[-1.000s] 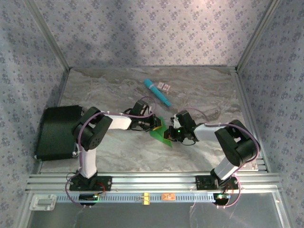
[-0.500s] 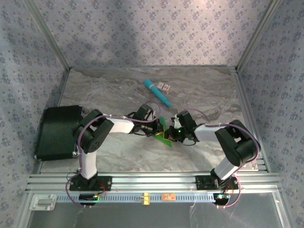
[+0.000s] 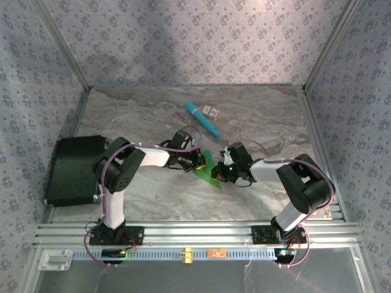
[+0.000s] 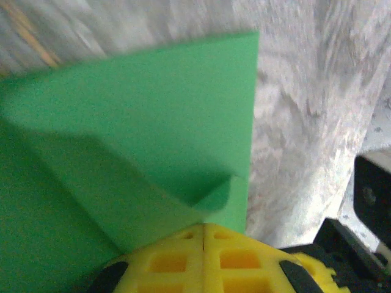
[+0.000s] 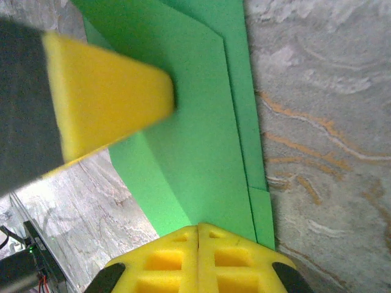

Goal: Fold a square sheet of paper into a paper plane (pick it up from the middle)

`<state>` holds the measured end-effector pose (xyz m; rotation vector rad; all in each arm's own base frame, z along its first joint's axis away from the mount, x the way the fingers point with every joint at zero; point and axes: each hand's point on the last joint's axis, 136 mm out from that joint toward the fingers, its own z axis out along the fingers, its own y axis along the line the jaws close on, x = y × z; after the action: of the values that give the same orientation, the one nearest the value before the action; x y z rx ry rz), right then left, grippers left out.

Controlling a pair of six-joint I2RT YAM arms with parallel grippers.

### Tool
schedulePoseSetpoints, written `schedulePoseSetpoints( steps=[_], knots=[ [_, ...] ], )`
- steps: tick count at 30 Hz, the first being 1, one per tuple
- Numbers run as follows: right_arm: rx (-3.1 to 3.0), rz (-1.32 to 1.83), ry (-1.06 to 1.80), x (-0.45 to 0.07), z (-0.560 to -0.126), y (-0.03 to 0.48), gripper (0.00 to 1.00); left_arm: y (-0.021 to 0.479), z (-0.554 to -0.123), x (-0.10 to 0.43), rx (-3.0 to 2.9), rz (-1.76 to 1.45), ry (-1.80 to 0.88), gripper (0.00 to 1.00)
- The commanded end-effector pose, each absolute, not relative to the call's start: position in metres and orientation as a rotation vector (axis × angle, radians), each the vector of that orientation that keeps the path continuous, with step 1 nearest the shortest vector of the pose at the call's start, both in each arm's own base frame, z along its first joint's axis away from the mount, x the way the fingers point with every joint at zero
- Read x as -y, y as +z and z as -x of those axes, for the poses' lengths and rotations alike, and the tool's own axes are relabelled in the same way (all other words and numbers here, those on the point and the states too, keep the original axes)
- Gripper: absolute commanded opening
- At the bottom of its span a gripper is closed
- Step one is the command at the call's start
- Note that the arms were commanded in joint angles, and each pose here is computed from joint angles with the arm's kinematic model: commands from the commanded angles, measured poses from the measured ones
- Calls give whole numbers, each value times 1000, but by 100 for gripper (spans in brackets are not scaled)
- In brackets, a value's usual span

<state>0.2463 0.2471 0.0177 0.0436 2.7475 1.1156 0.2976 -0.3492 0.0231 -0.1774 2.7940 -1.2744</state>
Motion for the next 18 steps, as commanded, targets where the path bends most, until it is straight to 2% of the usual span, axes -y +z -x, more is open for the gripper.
schedulePoseSetpoints(
  steps=[1,18],
  knots=[
    [-2948,-137,893,-213,-216,-23,0,6,-320,327,-2816,255,-1109,6],
    [-2946,-129,897,-213,-215,-23,0,0,-359,291,-2825,340,-1008,7]
  ],
)
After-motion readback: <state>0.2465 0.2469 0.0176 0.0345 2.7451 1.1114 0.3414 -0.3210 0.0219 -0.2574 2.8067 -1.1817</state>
